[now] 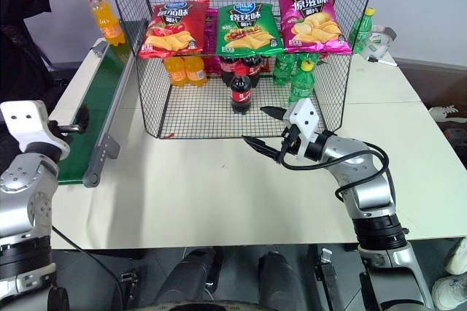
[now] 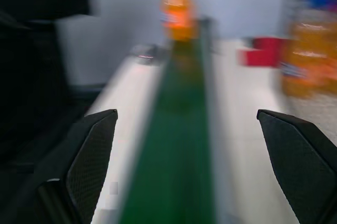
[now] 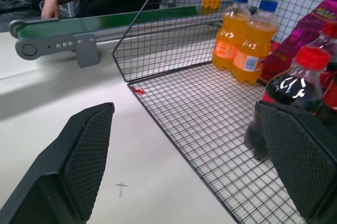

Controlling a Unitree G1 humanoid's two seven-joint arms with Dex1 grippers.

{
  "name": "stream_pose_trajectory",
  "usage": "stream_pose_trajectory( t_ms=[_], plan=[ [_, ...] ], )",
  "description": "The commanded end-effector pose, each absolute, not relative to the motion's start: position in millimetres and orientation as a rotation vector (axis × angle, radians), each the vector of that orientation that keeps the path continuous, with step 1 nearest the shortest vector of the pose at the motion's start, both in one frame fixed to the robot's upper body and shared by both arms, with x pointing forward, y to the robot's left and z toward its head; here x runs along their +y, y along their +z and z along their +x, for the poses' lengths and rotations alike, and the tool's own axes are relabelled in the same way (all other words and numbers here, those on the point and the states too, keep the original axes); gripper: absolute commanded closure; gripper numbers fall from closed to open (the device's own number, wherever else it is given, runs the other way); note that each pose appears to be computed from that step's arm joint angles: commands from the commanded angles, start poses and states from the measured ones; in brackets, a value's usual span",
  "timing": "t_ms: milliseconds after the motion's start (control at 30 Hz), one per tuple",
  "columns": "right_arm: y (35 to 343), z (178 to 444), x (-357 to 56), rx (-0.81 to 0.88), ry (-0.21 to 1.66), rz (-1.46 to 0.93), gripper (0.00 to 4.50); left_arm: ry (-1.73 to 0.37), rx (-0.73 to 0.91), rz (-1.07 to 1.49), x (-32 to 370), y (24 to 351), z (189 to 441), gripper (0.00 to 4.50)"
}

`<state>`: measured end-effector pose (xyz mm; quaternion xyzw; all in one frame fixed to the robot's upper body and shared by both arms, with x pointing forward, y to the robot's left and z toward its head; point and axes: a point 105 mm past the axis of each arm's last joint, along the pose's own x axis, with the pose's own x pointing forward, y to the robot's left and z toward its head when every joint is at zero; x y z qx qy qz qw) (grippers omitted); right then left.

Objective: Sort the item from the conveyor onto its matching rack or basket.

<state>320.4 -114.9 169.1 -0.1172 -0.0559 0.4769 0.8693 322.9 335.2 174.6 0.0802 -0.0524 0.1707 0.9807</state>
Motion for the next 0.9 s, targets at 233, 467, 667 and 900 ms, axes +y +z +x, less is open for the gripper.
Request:
stream_pose_trajectory(
  t_ms=[233,467,667,900],
  plan=[
    [190,317,-106,-0.202,1.028,-0.25,0.0,0.365,-0.196,0.192,347,191,315,0.06],
    [190,316,-104,-0.204,1.035,-0.247,0.0,0.31,-0.217,0.115,346,187,311,0.06],
    [189,312,-102,-0.202,1.052,-0.241,0.0,0.311,-0.217,0.116,349,185,310,0.06],
    [187,298,-92,-0.193,1.115,-0.217,0.0,0.317,-0.22,0.136,351,185,311,0.06]
  ],
)
